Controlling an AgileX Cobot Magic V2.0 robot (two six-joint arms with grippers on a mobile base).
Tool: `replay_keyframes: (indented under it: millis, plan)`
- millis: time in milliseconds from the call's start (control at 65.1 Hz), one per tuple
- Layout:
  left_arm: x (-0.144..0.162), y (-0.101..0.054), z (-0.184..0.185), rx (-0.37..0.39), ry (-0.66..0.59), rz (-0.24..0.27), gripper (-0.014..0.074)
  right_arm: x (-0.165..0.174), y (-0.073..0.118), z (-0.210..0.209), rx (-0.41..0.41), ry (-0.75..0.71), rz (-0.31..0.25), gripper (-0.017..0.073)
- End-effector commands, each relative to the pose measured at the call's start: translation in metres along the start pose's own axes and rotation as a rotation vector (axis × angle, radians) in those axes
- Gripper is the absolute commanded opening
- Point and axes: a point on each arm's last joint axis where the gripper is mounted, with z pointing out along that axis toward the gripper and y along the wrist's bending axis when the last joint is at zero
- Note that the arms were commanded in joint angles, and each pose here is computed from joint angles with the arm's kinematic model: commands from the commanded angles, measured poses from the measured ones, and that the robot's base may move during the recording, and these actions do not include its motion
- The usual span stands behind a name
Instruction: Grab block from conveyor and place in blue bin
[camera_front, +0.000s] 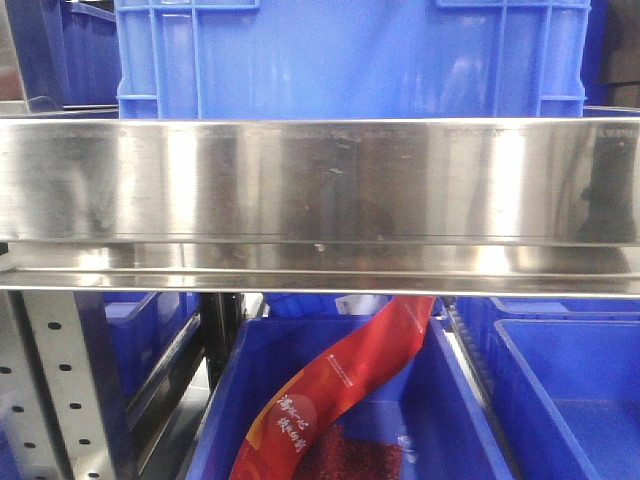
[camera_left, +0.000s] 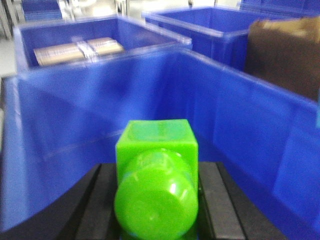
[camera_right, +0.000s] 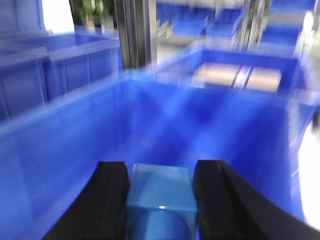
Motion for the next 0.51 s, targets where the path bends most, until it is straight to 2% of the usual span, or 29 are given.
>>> replay_keyframes:
  millis: [0, 46, 138, 200, 261, 322, 384, 445, 491]
  plan:
    - [-0.0050, -0.0019, 0.0027, 0.006, -0.039, -0.011, 0.0308, -0.0002, 0.0007, 0.0054, -0.004, -0.004, 0.010, 0.0046]
    - [-0.0052, -0.0018, 0.0027, 0.006, -0.041, -0.011, 0.0358, 0.0010, 0.0006, 0.0072, -0.003, 0.000, 0.010, 0.0148]
    - [-0.0052, -0.0018, 0.0027, 0.006, -0.041, -0.011, 0.0394, 0.0015, 0.0006, 0.0084, -0.004, -0.002, 0.010, 0.0377]
    - [-0.0052, -0.0011, 0.0027, 0.004, -0.041, -0.012, 0.0391, 0.0011, 0.0006, 0.0084, -0.004, -0.006, 0.010, 0.0448]
    - [-0.0052, -0.0011, 0.0027, 0.004, -0.041, -0.012, 0.0391, 0.0007, 0.0007, 0.0084, -0.005, -0.011, 0.010, 0.0454]
    - [-0.0064, -0.0012, 0.0019, 0.005, -0.050, -0.017, 0.0376, -0.0010, 0.0008, 0.0084, -0.006, -0.029, 0.010, 0.0414]
    - [-0.0068, -0.0016, 0.0019, 0.010, -0.055, -0.036, 0.0308, -0.0028, 0.0010, 0.0083, -0.008, -0.049, 0.010, 0.0298]
    - [-0.0063, -0.0017, 0.0019, 0.011, -0.049, -0.038, 0.0163, -0.0034, 0.0011, 0.0083, -0.009, -0.056, 0.010, 0.0113]
    - [-0.0071, -0.0019, -0.0002, 0.012, -0.047, -0.038, 0.0013, -0.0046, -0.0017, 0.0067, -0.001, -0.059, 0.012, -0.0032]
